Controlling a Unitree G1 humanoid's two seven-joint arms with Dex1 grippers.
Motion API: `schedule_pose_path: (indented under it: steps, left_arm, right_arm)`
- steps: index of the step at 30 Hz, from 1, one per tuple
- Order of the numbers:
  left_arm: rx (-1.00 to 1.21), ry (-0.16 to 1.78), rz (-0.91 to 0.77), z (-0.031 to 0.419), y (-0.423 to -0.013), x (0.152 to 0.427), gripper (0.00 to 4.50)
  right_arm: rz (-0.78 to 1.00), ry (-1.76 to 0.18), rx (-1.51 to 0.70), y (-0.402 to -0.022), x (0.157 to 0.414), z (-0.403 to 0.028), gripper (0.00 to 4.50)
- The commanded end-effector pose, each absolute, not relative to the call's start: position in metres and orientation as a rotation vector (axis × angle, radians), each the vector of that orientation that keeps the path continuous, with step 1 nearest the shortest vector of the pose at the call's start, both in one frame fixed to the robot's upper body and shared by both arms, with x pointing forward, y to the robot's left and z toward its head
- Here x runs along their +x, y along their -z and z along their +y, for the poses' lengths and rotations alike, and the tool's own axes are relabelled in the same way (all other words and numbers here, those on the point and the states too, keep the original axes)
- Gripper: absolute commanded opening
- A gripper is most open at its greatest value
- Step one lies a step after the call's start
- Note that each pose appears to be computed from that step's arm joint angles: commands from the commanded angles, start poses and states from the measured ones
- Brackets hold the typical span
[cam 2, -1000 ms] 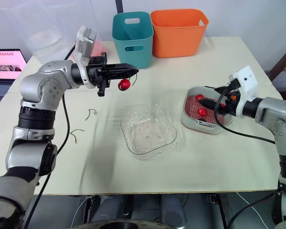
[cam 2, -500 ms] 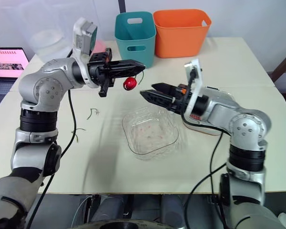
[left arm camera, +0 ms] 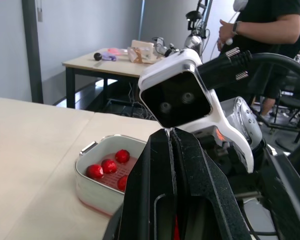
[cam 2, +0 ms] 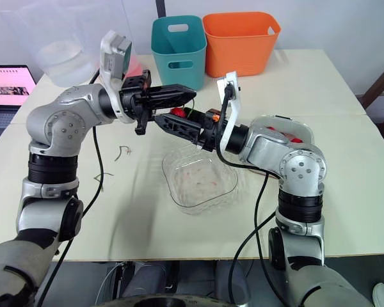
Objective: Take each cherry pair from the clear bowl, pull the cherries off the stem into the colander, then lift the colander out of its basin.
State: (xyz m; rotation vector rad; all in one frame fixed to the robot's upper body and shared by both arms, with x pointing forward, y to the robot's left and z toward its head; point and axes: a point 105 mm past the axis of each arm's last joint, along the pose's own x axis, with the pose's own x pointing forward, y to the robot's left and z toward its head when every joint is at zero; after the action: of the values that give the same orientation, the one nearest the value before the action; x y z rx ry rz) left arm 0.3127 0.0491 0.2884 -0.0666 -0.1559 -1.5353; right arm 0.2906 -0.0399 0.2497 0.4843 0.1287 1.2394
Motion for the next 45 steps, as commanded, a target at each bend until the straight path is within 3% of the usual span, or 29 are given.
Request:
schedule_pose_path:
  steps: [1,11,14,17,30,31,34,45]
  left_arm:
    - [-0.049,1.552,-0.215,0.051,-0.301,0.306,0.00]
    - [-0.042,1.555,-0.206,0.051,-0.300,0.307,0.00]
    - [-0.041,1.554,-0.204,0.052,-0.300,0.307,0.00]
    - [-0.042,1.554,-0.203,0.053,-0.300,0.308,0.00]
    - [-0.040,1.551,-0.204,0.054,-0.303,0.310,0.00]
    - [-0.040,1.551,-0.204,0.054,-0.303,0.310,0.00]
    - [-0.042,1.553,-0.205,0.054,-0.303,0.310,0.00]
    - [-0.065,1.541,-0.229,0.056,-0.311,0.312,0.00]
  right_arm:
    - [0.074,-1.275,0.476,-0.262,0.285,-0.035,4.42]
    - [0.078,-1.258,0.479,-0.259,0.286,-0.034,4.42]
    - [0.078,-1.247,0.478,-0.258,0.287,-0.034,3.60]
    - [0.083,-1.241,0.489,-0.257,0.288,-0.034,2.15]
    - [0.073,-1.223,0.494,-0.257,0.290,-0.034,2.15]
    - [0.072,-1.220,0.495,-0.257,0.290,-0.034,1.57]
    - [0.069,-1.218,0.495,-0.257,0.290,-0.035,0.44]
    - [0.102,-1.223,0.469,-0.247,0.287,-0.033,0.44]
